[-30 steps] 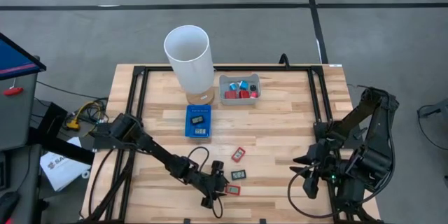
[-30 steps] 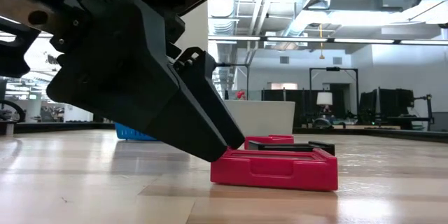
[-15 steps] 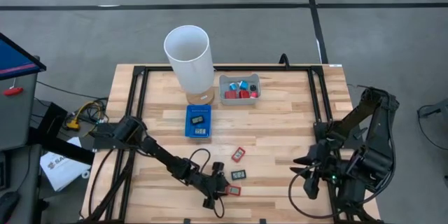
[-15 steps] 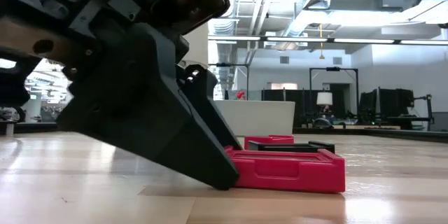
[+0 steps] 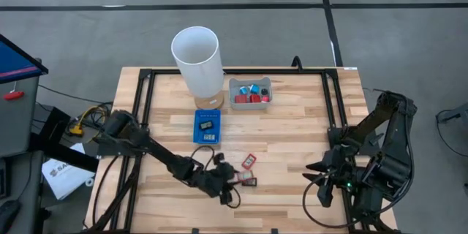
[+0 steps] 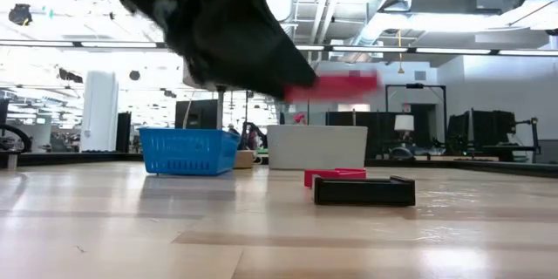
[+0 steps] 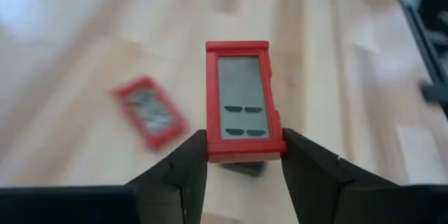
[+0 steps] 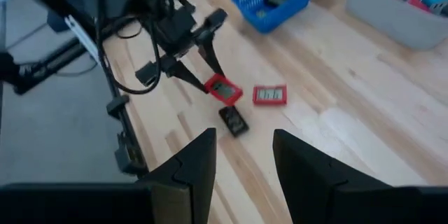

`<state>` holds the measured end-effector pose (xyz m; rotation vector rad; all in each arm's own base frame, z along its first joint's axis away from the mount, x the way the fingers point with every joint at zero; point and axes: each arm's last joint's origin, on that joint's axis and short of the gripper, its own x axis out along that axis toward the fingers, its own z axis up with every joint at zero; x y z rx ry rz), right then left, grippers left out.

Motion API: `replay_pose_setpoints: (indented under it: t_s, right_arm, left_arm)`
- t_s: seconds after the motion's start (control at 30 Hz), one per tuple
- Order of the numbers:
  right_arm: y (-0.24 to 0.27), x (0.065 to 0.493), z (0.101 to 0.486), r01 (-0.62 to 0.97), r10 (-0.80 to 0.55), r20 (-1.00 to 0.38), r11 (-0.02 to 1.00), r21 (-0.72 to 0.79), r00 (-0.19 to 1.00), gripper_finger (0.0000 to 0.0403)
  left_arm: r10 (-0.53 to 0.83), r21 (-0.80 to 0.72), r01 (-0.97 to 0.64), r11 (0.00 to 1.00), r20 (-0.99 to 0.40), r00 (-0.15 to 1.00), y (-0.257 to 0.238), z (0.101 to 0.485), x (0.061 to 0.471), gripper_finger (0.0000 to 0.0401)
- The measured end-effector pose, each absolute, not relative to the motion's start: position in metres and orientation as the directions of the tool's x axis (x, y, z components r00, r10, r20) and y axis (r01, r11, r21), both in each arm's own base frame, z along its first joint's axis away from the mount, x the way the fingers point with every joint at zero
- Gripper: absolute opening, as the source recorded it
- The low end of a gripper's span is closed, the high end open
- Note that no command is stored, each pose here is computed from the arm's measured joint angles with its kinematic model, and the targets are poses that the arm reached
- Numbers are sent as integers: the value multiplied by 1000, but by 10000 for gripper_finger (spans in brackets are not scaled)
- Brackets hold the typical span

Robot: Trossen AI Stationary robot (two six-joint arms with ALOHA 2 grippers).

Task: Pick & Place Office items
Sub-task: Put the bottom red digital clock into the blue bin

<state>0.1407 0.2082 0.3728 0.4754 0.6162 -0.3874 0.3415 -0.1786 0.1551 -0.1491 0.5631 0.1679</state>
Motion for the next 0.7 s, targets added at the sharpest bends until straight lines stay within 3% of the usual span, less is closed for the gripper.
replay_pose_setpoints:
  t_s: [0.2, 0.43, 0.57, 0.7]
  right_arm:
    - [204, 144, 373, 494, -245, -605, 821, 286, 758, 136]
    - [195, 150, 374, 525, -317, -566, 813, 251, 761, 136]
    - [189, 155, 376, 550, -348, -547, 794, 260, 761, 136]
    - [182, 161, 377, 576, -379, -535, 773, 266, 755, 136]
  left_arm:
    - [347, -57, -457, 887, -571, 744, -164, 191, 305, 148]
    - [564, -128, -764, 633, -599, 568, -132, 209, 269, 148]
    - [601, -186, -866, 465, -652, 463, -110, 210, 266, 148]
    - [579, -165, -903, 397, -718, 386, -91, 206, 272, 148]
